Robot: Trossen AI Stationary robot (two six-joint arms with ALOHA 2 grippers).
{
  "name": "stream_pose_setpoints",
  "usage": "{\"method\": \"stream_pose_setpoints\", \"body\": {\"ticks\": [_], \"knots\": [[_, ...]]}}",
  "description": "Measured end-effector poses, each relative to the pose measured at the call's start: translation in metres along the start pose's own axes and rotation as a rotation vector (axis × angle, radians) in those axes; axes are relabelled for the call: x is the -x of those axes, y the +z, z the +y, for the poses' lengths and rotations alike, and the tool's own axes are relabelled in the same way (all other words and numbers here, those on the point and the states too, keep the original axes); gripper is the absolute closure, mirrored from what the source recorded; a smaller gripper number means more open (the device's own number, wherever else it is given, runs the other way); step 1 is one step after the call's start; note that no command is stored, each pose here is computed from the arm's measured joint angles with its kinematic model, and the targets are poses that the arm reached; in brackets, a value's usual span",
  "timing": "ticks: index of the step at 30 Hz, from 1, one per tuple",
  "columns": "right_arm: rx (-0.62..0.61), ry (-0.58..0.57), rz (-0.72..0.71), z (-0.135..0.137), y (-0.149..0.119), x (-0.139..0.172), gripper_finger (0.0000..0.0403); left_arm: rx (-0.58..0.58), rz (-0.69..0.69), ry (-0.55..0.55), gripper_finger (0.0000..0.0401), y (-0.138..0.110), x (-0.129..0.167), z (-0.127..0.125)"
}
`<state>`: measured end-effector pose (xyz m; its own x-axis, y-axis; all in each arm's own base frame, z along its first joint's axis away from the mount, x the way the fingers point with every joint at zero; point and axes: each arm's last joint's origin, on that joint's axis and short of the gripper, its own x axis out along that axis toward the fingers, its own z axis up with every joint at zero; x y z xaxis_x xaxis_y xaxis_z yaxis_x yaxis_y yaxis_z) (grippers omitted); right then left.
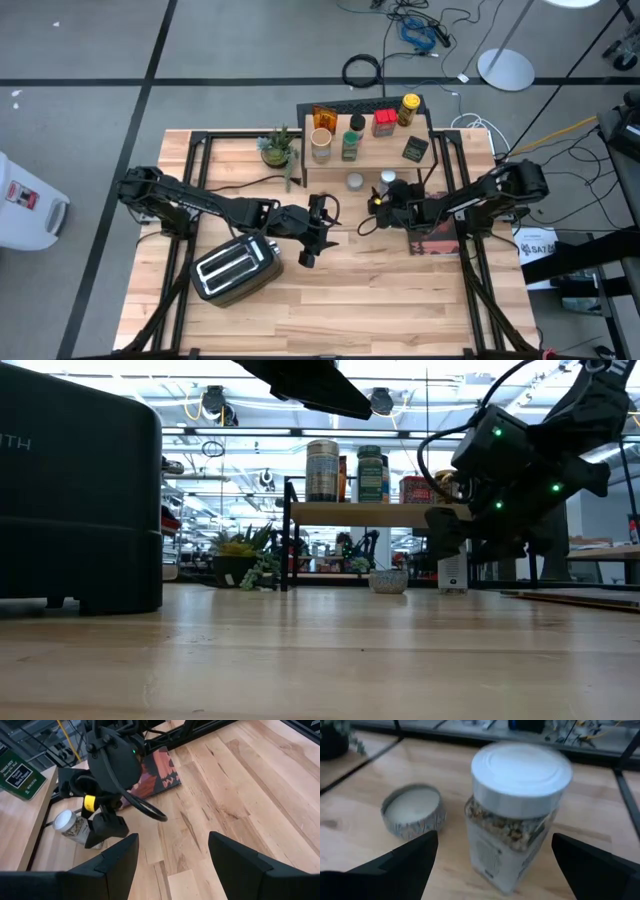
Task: Shelf spices
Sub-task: Put the white seasoning bottle on the shelf
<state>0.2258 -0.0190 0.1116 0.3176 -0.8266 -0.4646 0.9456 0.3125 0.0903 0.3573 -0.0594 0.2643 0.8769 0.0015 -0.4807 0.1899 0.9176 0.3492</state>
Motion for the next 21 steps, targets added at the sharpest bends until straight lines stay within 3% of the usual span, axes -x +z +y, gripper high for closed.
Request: {"method": "stream_pose_setpoints", "body": {"ticks": [10,21], "knots": [[-0.041,-0.036,-0.116,0.003,0.003,0.0,0.0023,-0.001,0.0,0.0,0.0152,0.0,0.0,0.0],[-0.077,-0.064,-0.137,0.002,0.014,-0.012,0.0023,-0.004,-0.001,0.0,0.0152,0.0,0.0,0.0]]}}
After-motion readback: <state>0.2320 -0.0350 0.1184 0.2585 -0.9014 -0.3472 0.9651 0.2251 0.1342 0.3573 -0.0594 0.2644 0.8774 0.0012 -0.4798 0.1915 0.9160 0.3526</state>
